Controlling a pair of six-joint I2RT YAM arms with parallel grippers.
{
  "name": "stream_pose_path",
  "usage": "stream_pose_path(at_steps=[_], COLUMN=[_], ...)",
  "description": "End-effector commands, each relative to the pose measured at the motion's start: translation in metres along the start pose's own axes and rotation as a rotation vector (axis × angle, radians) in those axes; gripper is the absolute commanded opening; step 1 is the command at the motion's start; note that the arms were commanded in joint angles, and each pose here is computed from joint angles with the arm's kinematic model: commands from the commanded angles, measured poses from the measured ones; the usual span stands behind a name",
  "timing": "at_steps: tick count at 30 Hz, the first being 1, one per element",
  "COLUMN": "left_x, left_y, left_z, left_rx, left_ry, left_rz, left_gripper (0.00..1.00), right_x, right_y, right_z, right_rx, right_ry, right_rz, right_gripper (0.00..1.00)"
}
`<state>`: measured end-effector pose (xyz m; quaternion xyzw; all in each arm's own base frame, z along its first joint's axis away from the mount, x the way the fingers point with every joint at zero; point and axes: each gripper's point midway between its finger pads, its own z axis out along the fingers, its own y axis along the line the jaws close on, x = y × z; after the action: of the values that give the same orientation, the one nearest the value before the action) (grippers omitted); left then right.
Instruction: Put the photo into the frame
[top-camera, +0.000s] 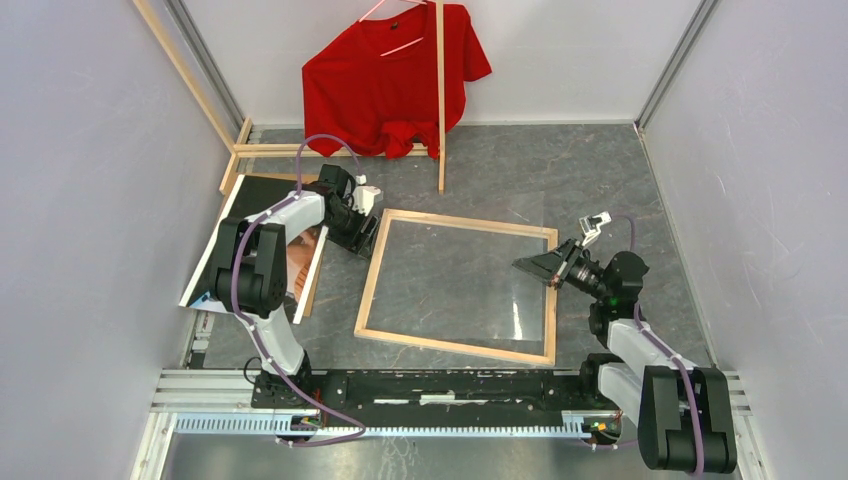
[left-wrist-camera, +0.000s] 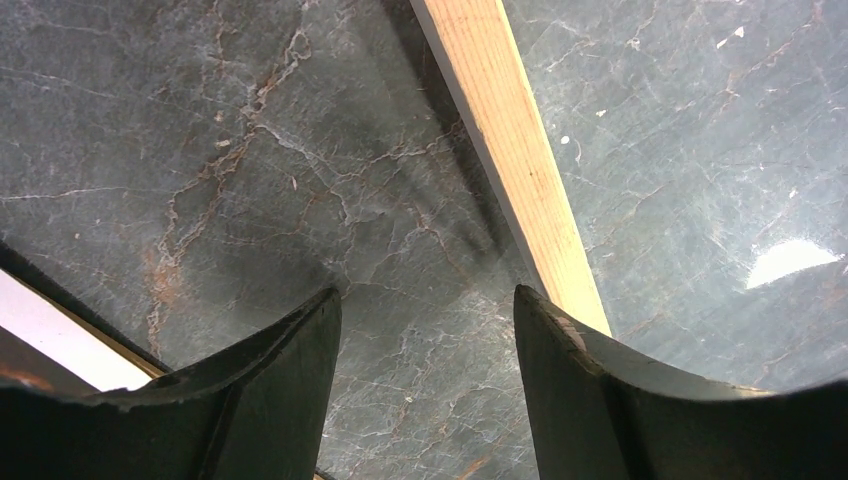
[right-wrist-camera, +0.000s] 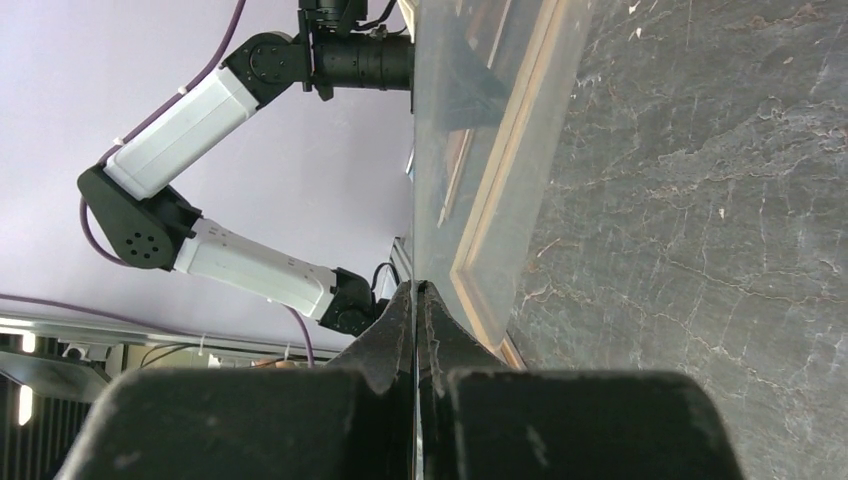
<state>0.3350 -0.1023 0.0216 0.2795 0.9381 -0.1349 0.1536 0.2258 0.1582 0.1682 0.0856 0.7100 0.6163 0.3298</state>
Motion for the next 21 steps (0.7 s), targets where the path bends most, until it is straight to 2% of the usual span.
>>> stream_pose_path(at_steps=[1, 8, 12, 21], left_x=[0.002, 0.002, 0.003, -0.002], left_y=[-0.006, -0.006, -0.008, -0.010], left_z=[0.008, 0.008, 0.009, 0.003], left_rx=[0.025, 0.028, 0.034, 0.044], left_ry=[0.008, 0.007, 0.010, 0.001], left_rz=[-0.013, -0.011, -0.012, -0.006], left_gripper=[0.70, 0.70, 0.69, 0.68], right_x=[-0.006, -0.012, -0.014, -0.004], right_y=[0.003, 0.017, 0.045, 0.113], right_z=[0.002, 0.002, 0.003, 0.024], right_rx=[-0.012, -0.055, -0.158, -0.357], right_ry=[-0.028, -0.047, -0.085, -0.049], right_rz=[-0.030, -0.040, -0.005, 0.022], right_gripper=[0.00, 0.00, 0.00, 0.00])
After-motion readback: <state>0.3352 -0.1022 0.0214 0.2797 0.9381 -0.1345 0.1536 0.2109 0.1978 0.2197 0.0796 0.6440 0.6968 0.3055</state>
